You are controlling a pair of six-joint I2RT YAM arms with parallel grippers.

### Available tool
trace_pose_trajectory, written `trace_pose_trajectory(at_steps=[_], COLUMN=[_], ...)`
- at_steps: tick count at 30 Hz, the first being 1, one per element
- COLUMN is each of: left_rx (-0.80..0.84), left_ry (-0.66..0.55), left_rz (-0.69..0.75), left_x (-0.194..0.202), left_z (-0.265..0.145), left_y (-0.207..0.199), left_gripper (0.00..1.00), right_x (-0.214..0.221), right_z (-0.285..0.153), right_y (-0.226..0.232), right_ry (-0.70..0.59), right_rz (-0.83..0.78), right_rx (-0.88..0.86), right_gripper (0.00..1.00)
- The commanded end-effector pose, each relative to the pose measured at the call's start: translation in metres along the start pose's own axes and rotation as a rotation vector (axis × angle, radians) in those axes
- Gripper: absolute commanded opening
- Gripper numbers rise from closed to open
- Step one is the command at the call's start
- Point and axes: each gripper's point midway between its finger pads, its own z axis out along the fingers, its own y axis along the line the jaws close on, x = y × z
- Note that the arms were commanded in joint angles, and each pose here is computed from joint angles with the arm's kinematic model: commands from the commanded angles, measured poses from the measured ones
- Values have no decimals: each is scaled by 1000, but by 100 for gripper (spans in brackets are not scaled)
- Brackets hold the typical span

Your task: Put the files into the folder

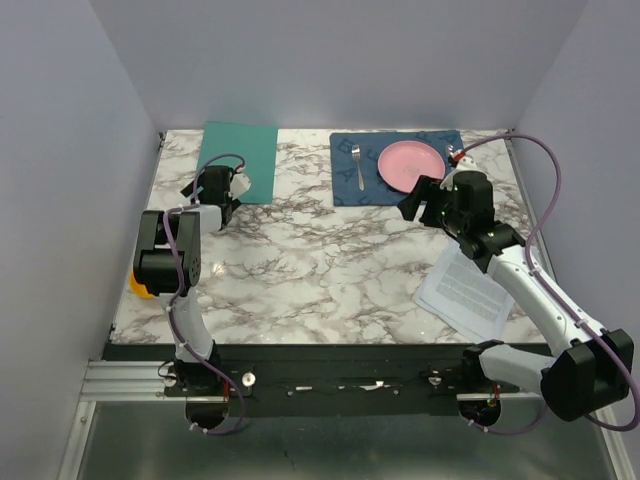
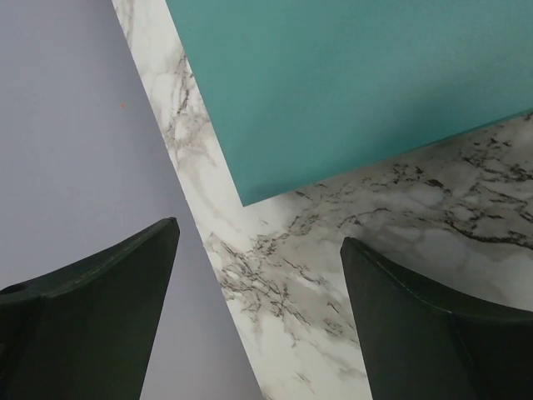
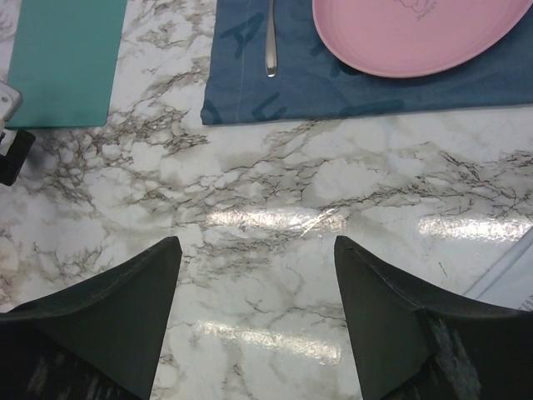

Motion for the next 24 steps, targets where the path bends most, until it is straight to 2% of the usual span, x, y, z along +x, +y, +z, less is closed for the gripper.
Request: trace_pose_trajectory(at_steps=[1, 17, 24], left_rx=[-98, -139, -158], left_ry=[-37, -90, -112], left_rz=[4, -19, -42], left_x=[-15, -45, -53], left_z=[9, 25, 24], left_y=[16, 16, 18], left_gripper=[93, 79, 66], right_x=[-19, -1, -1], right_z=[3, 16, 13], right_y=[6, -6, -5], right_ry=[-58, -39, -52], right_rz=[-8, -17, -16], right_rx=[-9, 20, 11], right_gripper=[81, 71, 65])
